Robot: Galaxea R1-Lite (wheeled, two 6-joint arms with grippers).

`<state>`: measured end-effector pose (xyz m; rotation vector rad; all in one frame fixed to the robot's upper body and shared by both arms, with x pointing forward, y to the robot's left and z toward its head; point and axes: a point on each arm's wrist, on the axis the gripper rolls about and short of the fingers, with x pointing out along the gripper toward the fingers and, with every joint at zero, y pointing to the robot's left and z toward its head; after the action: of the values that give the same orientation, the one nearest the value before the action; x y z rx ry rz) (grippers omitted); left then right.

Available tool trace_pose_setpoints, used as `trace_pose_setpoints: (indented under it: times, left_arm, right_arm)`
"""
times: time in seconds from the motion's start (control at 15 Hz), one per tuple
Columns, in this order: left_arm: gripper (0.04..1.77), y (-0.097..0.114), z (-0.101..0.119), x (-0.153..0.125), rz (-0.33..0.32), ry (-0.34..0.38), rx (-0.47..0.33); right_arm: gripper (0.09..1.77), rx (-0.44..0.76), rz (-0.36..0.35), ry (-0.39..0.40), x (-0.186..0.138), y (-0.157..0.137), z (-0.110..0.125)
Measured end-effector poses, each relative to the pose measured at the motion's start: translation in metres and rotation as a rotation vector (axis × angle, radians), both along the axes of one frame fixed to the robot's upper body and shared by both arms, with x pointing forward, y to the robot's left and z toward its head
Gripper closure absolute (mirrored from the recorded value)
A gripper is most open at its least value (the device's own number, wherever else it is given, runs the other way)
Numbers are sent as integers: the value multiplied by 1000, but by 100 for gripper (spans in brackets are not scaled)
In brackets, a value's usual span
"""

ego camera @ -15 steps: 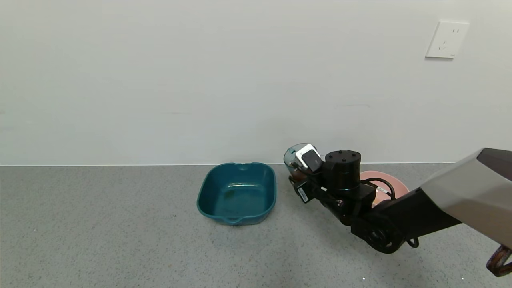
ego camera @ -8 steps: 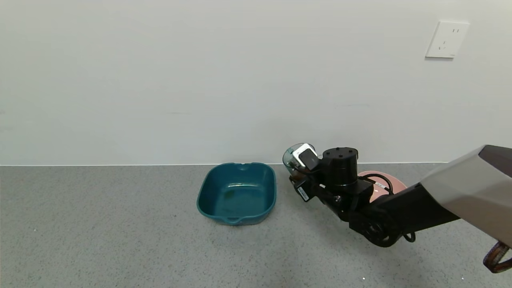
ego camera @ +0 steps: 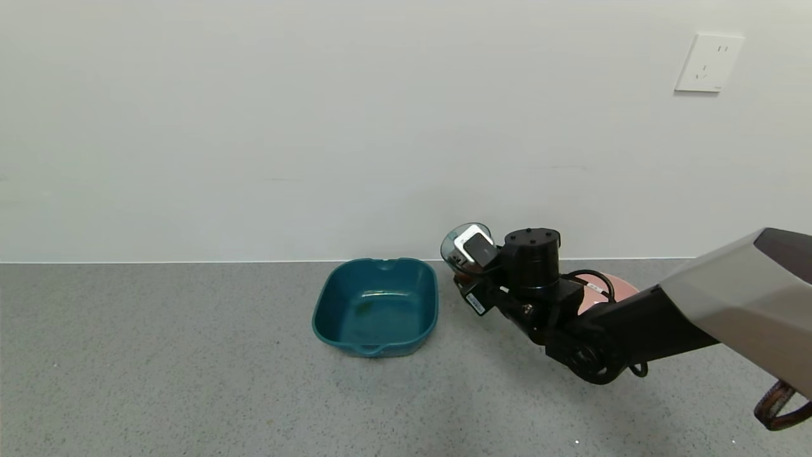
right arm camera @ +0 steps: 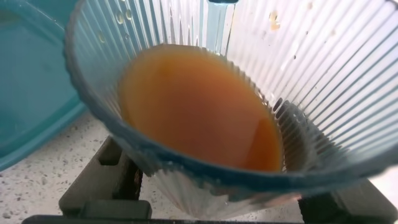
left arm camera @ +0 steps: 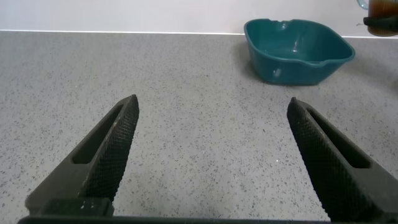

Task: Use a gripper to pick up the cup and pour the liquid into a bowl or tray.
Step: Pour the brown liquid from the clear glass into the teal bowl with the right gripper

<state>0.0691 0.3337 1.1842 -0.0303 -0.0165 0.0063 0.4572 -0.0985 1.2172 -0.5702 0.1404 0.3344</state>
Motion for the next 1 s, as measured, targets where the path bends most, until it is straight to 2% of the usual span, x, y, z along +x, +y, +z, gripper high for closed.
trace_pose_setpoints:
  times: [1.0]
  left_arm:
    - [9, 0, 0, 0, 0, 0, 0]
  right_arm:
    - [51, -122, 3, 55, 17, 2, -8]
